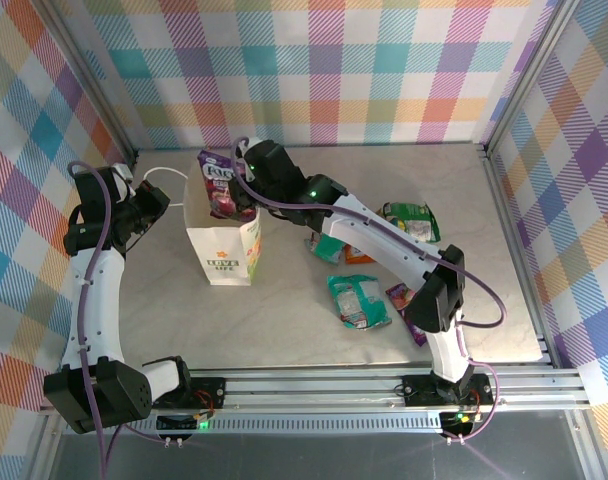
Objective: Place the snacks into the paper bag
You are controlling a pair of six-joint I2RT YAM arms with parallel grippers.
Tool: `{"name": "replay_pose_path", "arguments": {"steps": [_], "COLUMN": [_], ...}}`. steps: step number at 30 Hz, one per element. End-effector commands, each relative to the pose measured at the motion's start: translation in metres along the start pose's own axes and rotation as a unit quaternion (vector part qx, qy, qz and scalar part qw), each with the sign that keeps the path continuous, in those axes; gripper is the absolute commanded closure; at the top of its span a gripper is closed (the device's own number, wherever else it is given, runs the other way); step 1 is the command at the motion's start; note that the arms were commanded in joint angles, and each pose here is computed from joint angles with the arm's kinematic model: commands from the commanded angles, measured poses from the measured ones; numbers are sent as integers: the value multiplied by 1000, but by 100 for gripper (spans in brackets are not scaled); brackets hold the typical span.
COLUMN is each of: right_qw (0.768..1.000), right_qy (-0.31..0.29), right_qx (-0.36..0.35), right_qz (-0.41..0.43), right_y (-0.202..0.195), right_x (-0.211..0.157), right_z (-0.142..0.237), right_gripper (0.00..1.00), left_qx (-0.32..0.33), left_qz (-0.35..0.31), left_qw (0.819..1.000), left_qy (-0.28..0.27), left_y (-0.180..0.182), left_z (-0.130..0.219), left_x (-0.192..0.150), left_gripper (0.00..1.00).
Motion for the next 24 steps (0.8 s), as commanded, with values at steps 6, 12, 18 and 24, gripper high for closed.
{"name": "replay_pose_path", "arguments": {"steps": [6,12,18,24], "right_qw": [999,1000,999,998], "right_qy": [-29,-11,34,55], "right_qx": [-42,-27,9,9], "right_qz": [0,0,-9,-20], "right_y": [-11,-8,3,2], "right_x": [14,7,-2,-9], "right_z": [32,22,1,-13], "right_gripper": [100,100,100,98], "left_qx": [-3,-5,-5,0], "left_qz": [1,2,2,-2], "left_qw": [1000,1000,1000,1000], "left_qy": [1,2,6,6], "left_y": [2,1,2,3], "left_z": [6,5,5,7], "left_x": [-1,-1,-3,-4], "left_gripper": [100,100,100,100]}}
Point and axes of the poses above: each hand's point on the last joint's axis, 136 mm out from that joint toward the fingers, its own z axis back along the fingers, its own y axis along the line the jaws close on, x = y × z, the point moved 5 cm from there along z, back along the fingers, and after that the axes turned 3 degrees about z, right-handed, at the moved point
